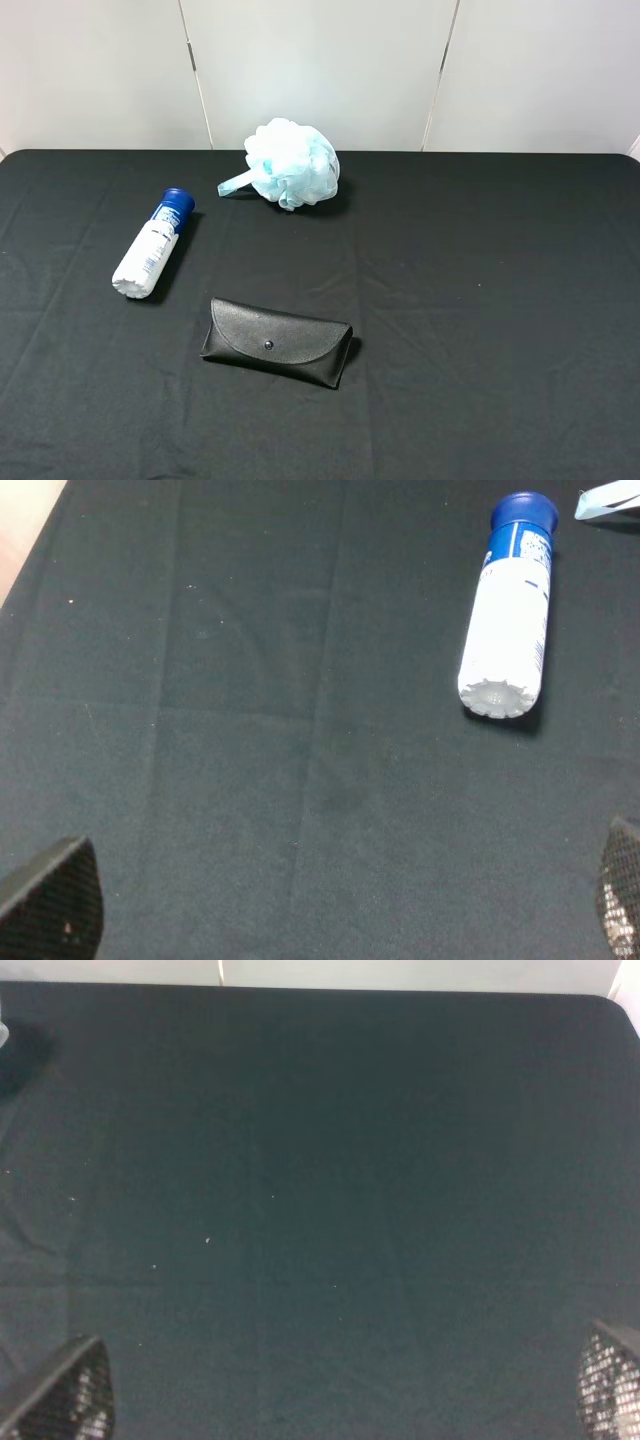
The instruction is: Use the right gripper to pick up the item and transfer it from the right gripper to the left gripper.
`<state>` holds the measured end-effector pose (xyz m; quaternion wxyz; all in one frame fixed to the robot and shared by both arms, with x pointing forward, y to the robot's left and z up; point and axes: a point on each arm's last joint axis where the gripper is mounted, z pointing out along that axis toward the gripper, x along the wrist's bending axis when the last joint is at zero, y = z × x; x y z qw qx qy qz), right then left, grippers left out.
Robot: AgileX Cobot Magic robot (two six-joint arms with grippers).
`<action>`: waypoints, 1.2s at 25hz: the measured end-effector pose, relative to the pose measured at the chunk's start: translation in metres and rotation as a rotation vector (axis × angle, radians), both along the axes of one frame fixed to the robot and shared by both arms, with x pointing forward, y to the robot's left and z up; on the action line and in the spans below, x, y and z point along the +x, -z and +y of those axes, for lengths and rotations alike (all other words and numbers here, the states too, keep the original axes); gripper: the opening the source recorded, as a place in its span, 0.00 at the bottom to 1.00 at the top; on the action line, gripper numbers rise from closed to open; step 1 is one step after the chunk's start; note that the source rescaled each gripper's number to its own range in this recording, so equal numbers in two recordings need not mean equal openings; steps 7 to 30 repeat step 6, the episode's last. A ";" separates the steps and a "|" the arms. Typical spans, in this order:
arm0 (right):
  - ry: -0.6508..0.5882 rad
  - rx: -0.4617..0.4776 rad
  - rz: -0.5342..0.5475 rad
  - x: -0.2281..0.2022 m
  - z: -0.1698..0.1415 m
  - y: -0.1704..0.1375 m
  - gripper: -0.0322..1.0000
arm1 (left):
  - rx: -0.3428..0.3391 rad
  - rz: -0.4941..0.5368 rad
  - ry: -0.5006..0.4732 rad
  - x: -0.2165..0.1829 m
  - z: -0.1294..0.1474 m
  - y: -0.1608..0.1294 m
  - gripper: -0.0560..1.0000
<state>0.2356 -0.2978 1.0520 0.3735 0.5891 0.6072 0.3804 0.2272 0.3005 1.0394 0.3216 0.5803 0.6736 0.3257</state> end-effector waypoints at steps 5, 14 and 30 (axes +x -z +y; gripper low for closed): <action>0.000 0.000 0.000 0.000 0.000 0.000 1.00 | 0.000 0.000 0.000 0.000 0.000 0.000 0.97; 0.000 0.000 0.000 0.000 0.000 0.000 1.00 | 0.000 0.000 0.000 0.000 0.000 0.000 0.97; 0.000 0.000 0.000 0.000 0.000 0.000 1.00 | 0.000 0.000 0.000 0.000 0.000 0.000 0.97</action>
